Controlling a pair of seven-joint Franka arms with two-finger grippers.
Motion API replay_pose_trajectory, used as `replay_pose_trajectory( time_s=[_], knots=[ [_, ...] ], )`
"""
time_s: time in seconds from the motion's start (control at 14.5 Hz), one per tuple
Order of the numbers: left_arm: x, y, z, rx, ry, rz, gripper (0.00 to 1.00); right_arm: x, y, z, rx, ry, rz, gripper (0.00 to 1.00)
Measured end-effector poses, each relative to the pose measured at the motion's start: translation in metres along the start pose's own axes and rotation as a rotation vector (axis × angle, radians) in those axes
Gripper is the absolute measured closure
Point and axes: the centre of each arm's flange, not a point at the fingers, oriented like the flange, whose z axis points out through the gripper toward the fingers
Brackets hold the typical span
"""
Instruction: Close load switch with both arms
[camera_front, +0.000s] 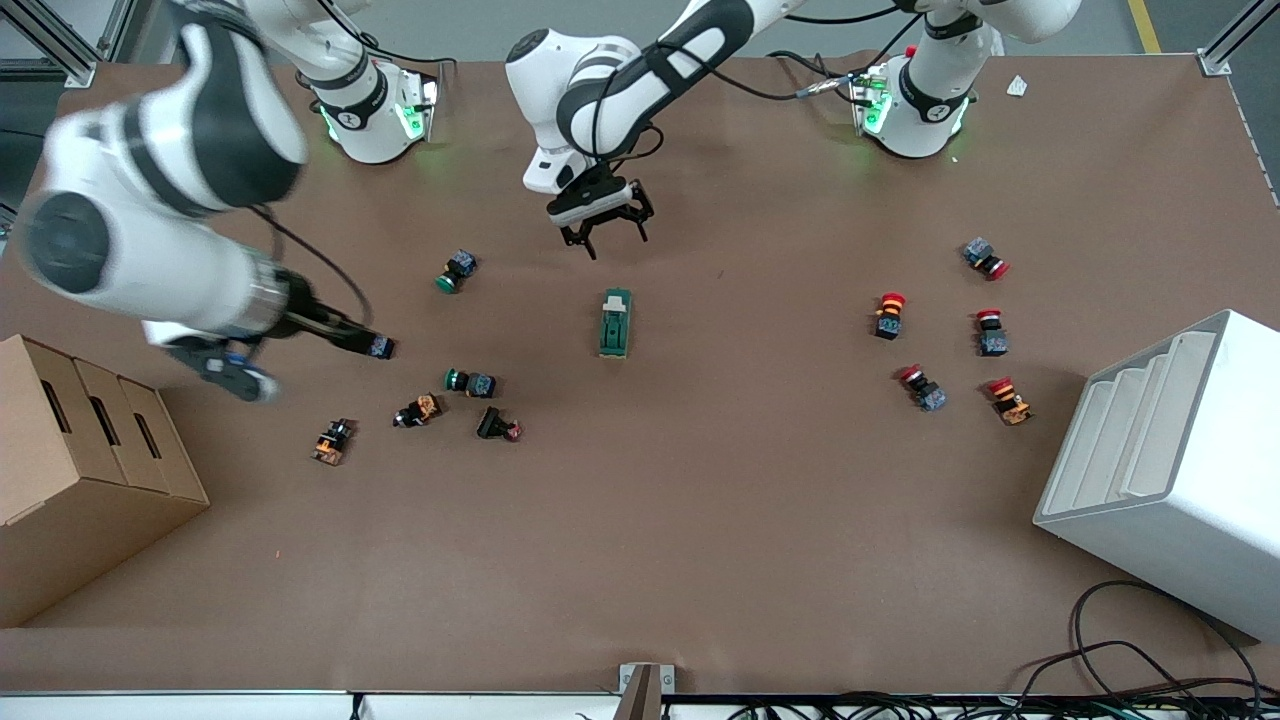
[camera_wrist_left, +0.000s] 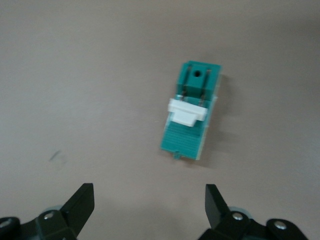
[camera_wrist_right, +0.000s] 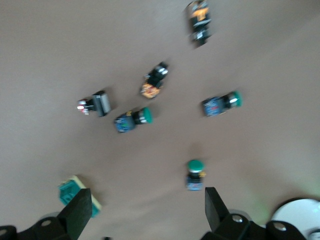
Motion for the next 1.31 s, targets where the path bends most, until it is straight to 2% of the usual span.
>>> replay_pose_trajectory(
  time_s=[0.14,0.35,0.48,0.62,0.83,1.04,1.31],
  knots=[
    [-0.014,0.001,0.017,-0.047,0.098,0.058,0.02,-0.025,-0.048,0.041,0.009,0.003,0.051,0.0],
    [-0.049,-0.011,0.056,-0.123,0.262,0.139,0.02,-0.053,-0.102,0.103,0.048,-0.033,0.138,0.0],
    [-0.066,-0.022,0.074,-0.168,0.34,0.136,0.02,-0.071,-0.128,0.147,0.046,-0.056,0.175,0.0],
    [-0.071,-0.027,0.081,-0.218,0.399,0.126,0.02,-0.097,-0.153,0.193,0.032,-0.053,0.213,0.0],
    [-0.066,-0.026,0.084,-0.307,0.458,0.082,0.02,-0.155,-0.181,0.254,-0.014,-0.039,0.216,0.0],
    [-0.063,-0.028,0.093,-0.382,0.506,0.051,0.02,-0.194,-0.189,0.275,-0.052,-0.036,0.187,0.0],
    [-0.066,-0.033,0.104,-0.389,0.513,0.054,0.02,-0.213,-0.189,0.285,-0.073,-0.034,0.177,0.0]
  ],
)
